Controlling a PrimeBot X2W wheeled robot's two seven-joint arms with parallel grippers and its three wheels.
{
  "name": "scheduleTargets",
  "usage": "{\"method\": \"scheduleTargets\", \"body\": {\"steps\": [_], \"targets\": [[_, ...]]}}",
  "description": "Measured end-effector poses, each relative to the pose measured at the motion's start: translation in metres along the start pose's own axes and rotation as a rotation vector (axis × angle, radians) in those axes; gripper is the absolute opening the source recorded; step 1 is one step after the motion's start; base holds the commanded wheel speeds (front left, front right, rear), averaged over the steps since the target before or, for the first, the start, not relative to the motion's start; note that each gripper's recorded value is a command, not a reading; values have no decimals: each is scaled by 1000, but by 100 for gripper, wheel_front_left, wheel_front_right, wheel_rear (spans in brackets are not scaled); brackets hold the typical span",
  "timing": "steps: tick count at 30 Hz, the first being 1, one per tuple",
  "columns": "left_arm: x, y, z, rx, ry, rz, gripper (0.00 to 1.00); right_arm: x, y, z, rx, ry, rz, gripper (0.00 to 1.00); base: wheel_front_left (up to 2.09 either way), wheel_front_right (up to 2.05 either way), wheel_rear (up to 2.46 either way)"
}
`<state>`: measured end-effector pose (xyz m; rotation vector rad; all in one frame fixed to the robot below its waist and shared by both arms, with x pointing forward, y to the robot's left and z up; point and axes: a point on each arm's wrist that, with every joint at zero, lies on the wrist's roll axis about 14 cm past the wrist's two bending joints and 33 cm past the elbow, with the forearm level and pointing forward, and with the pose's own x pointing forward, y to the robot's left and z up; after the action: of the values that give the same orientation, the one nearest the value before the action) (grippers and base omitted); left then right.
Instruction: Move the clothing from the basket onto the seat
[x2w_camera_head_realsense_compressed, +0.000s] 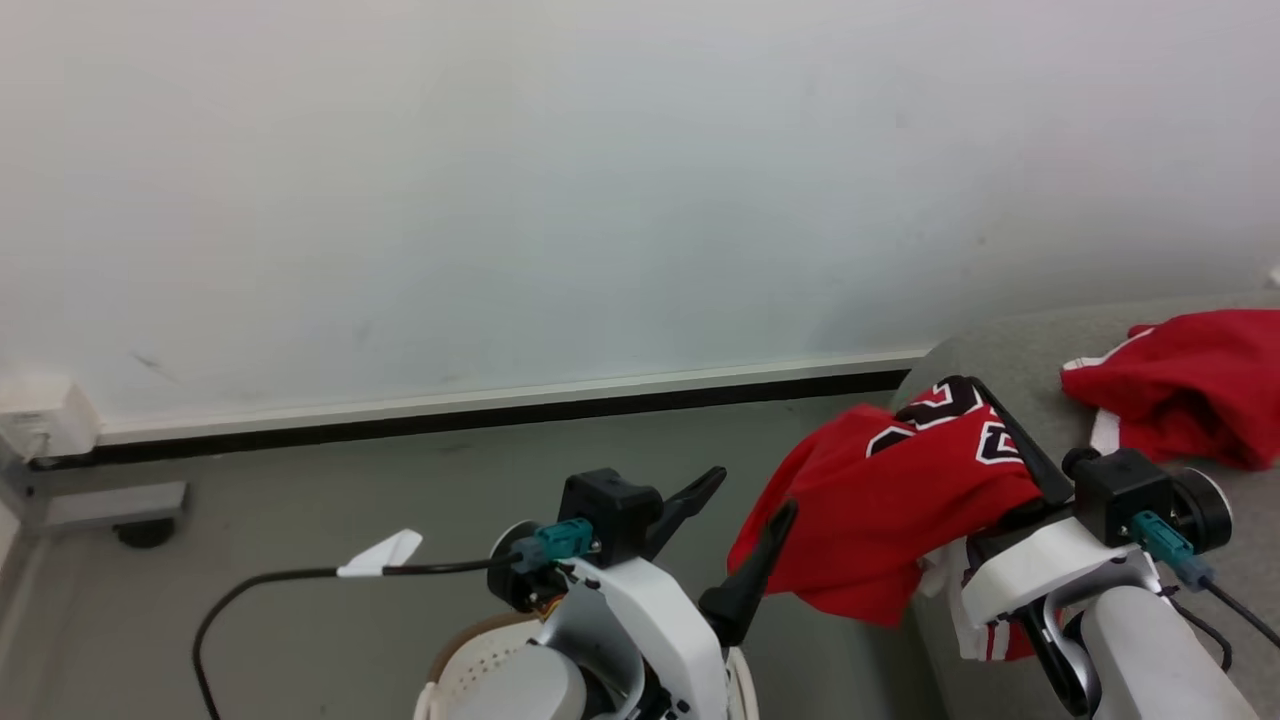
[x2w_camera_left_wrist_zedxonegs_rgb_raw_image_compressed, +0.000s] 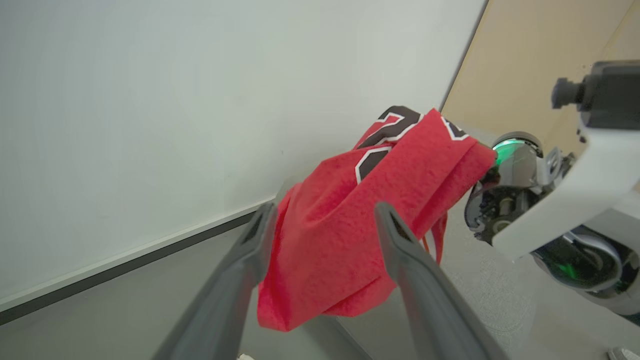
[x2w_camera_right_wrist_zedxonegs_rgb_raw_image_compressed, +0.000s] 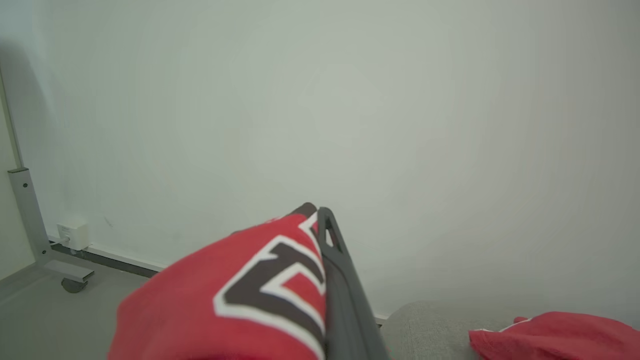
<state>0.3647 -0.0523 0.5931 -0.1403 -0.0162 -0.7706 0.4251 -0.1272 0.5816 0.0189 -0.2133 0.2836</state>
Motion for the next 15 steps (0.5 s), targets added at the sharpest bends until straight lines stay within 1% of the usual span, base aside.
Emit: {"method": "scheduleTargets", "body": {"steps": [9,15], "targets": [[23,-35,-12,-27,20,-119,100,-28,-50,13,-50,-23,-116,0,0,0,0],[34,-49,-23,-45,43,-180,100,-42,-74,15,-69,-25,-178,0,0,0,0]]}}
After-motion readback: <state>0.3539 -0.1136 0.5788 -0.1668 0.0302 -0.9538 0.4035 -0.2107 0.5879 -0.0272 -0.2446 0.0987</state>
